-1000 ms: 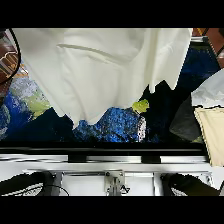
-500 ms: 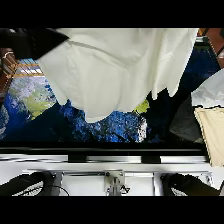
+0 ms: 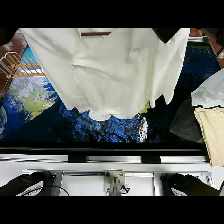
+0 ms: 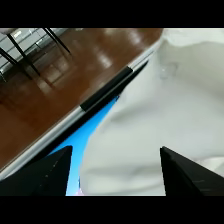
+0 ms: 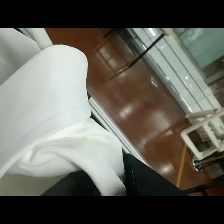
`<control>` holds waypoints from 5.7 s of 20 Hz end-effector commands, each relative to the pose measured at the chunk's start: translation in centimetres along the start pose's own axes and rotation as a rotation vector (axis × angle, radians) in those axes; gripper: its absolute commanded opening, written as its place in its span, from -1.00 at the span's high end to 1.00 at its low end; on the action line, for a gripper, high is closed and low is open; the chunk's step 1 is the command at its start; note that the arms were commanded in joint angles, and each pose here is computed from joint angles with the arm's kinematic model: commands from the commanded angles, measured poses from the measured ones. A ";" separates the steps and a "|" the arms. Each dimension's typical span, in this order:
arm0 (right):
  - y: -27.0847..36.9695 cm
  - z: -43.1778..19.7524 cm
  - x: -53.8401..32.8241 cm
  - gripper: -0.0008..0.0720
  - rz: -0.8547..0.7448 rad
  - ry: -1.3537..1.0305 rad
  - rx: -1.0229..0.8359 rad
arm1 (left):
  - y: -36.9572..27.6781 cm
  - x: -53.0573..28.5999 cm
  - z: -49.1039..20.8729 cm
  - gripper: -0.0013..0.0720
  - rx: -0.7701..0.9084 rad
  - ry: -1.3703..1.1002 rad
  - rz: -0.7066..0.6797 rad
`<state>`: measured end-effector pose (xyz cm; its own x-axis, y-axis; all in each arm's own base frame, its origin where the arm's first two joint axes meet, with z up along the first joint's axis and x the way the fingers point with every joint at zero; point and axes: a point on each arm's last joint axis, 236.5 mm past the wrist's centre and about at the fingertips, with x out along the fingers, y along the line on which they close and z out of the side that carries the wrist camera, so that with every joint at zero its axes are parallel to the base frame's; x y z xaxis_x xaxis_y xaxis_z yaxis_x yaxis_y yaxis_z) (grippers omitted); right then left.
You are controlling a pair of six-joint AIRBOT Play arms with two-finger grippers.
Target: Fold the shirts.
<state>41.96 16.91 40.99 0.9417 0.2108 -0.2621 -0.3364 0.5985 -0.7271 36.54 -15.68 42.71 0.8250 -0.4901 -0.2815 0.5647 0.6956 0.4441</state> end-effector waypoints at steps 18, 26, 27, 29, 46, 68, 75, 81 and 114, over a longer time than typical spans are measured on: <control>2.7 3.7 -0.5 0.69 0.105 -0.156 -0.081 | -5.4 11.7 1.8 -0.87 -0.139 -0.116 -0.160; 2.3 4.0 -0.5 0.69 0.090 -0.168 -0.063 | -1.0 16.6 1.9 -0.07 -0.238 -0.219 0.009; 2.3 4.1 -0.5 0.69 0.086 -0.172 -0.062 | -0.7 16.6 1.9 0.56 -0.240 -0.225 0.017; 1.9 4.5 -0.6 0.69 0.074 -0.187 -0.037 | -0.6 16.0 2.4 0.83 -0.257 -0.235 0.017; -3.5 10.7 -0.5 0.69 -0.135 -0.488 0.284 | -3.6 3.4 12.4 0.83 -0.297 -0.481 -0.082; -1.9 7.2 0.3 0.69 -0.076 -0.316 0.255 | 2.1 -3.4 13.5 -0.33 -0.346 -0.561 0.117; 3.2 7.9 1.4 0.69 0.108 -0.323 0.149 | 2.8 0.7 13.4 -0.75 -0.294 -0.582 0.160; 4.3 10.0 0.8 0.70 0.137 -0.421 0.036 | 1.9 7.0 10.6 -0.74 -0.309 -0.491 0.129; 4.1 9.5 0.4 -0.62 0.032 -0.297 0.095 | 9.2 6.9 8.9 0.83 -0.336 -0.573 0.322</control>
<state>40.07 28.89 45.14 0.8526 0.5221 -0.0205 -0.3754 0.5847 -0.7192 47.45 -18.34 51.60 0.8631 -0.3868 0.3247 0.3639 0.9222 0.1310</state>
